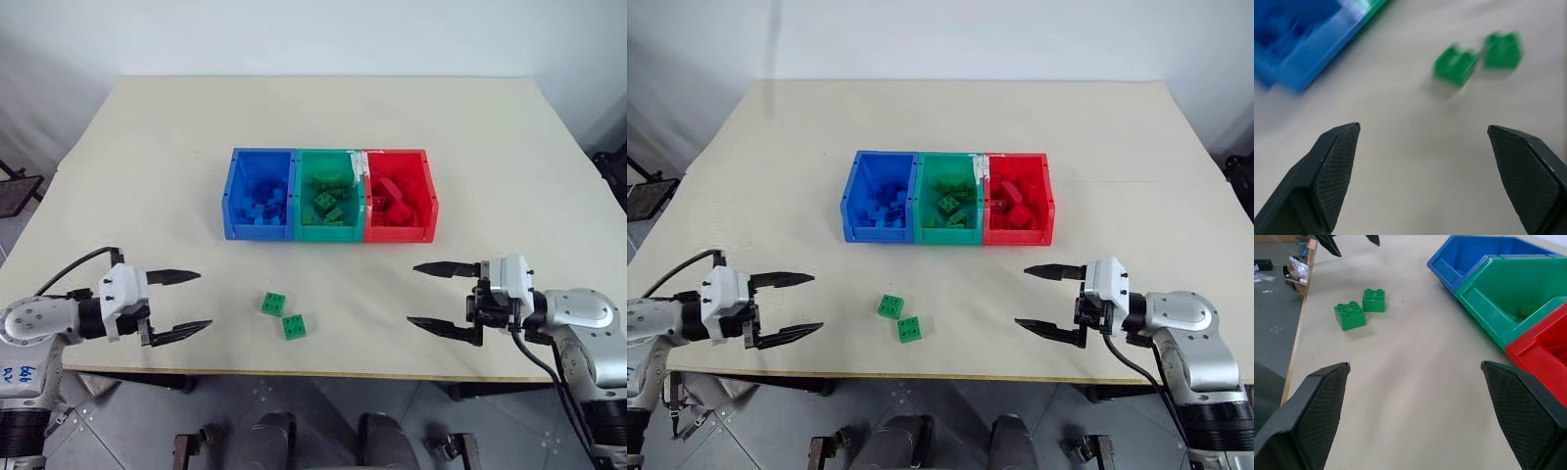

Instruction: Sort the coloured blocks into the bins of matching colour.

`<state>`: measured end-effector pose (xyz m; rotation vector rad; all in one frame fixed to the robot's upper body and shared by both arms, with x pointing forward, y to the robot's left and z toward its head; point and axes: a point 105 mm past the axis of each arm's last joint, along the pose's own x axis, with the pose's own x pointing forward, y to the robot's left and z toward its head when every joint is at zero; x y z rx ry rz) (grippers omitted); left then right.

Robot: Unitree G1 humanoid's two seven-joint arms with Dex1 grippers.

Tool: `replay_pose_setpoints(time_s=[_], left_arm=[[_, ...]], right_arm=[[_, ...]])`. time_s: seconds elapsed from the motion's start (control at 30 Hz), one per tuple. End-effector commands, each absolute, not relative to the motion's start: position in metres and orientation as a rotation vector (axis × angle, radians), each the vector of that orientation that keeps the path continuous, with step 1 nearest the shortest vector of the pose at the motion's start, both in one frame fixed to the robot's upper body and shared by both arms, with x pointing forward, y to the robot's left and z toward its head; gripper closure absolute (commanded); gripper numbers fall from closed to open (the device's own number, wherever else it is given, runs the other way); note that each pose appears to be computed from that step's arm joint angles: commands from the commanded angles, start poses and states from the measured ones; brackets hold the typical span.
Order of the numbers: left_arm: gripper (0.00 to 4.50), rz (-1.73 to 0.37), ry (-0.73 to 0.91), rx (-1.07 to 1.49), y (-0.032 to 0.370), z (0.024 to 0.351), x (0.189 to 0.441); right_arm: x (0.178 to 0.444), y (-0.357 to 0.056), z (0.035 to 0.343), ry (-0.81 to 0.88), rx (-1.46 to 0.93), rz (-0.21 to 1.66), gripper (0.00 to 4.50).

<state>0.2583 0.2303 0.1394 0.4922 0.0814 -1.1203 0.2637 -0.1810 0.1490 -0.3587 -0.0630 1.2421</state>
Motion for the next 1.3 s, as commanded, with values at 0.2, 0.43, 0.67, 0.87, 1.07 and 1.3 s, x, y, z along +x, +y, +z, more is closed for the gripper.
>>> replay_pose_setpoints(time_s=[0.2,0.43,0.67,0.87,1.07,1.3], left_arm=[[0.08,-1.302,0.231,0.645,0.131,0.135,0.258],[0.08,-1.227,0.328,0.71,0.1,0.133,0.263],[0.08,-1.237,0.417,0.731,0.087,0.127,0.261],[0.08,-1.248,0.457,0.753,0.085,0.119,0.263],[0.69,-1.263,0.5,0.788,0.087,0.111,0.263],[2.94,-1.279,0.523,0.791,0.087,0.104,0.263]], right_arm=[[0.244,-0.202,0.151,0.016,-0.378,1.168,0.0],[0.233,-0.202,0.148,0.035,-0.359,1.108,0.0],[0.231,-0.198,0.149,0.024,-0.352,1.077,0.0],[0.231,-0.194,0.149,0.015,-0.351,1.068,0.0],[0.232,-0.192,0.151,0.008,-0.356,1.072,0.0],[0.234,-0.189,0.155,-0.004,-0.368,1.084,0.0]])
